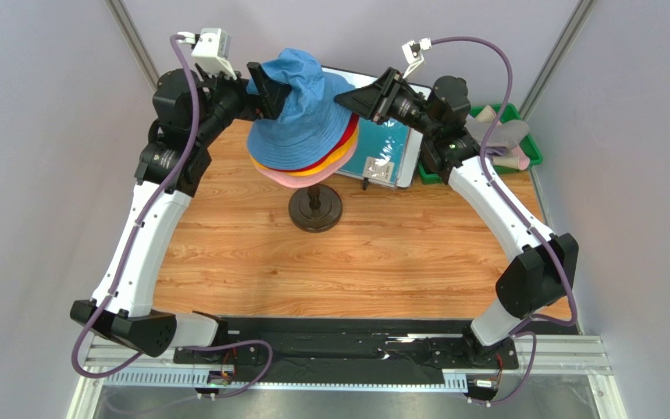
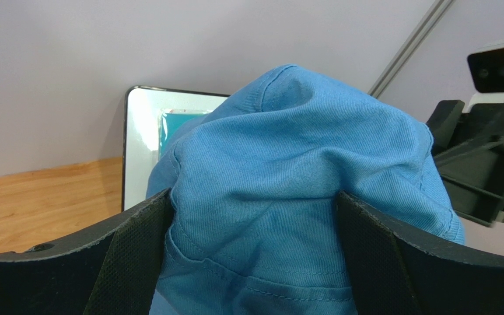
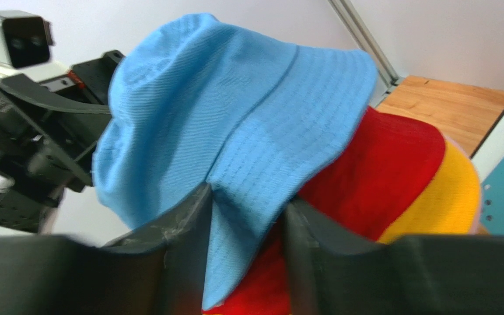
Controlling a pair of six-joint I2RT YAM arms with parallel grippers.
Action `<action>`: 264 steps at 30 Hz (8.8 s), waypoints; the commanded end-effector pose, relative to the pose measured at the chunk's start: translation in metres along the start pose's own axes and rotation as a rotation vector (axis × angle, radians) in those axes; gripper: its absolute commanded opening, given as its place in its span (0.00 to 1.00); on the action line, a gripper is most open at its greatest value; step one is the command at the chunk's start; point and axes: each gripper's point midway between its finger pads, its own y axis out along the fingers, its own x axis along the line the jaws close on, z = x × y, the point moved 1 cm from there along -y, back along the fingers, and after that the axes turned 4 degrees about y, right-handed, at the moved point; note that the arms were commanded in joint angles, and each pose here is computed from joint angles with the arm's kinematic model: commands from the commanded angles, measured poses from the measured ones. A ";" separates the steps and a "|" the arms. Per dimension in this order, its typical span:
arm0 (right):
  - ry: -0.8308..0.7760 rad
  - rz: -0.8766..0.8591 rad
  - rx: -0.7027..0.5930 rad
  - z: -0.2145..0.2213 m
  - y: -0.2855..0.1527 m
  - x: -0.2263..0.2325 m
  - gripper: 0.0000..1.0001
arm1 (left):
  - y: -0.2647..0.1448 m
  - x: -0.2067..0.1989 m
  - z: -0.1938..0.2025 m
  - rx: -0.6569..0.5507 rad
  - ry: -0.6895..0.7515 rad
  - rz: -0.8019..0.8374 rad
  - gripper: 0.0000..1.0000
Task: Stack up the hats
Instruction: Stack the hat on the hat, then pick up the hat from the bin, then stack the hat on the hat.
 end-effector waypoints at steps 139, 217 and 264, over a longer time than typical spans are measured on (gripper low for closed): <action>-0.430 0.861 -0.400 -0.133 -0.214 -0.042 0.00 | -0.135 -0.013 0.057 -0.036 0.145 0.044 0.88; -0.429 -0.079 -0.105 -0.088 -0.111 0.197 0.00 | -0.088 -0.195 -0.048 -0.100 -0.458 0.684 0.99; -0.384 0.118 -0.068 -0.055 -0.032 0.090 0.83 | -0.049 0.036 -0.013 -0.144 -0.480 0.187 0.00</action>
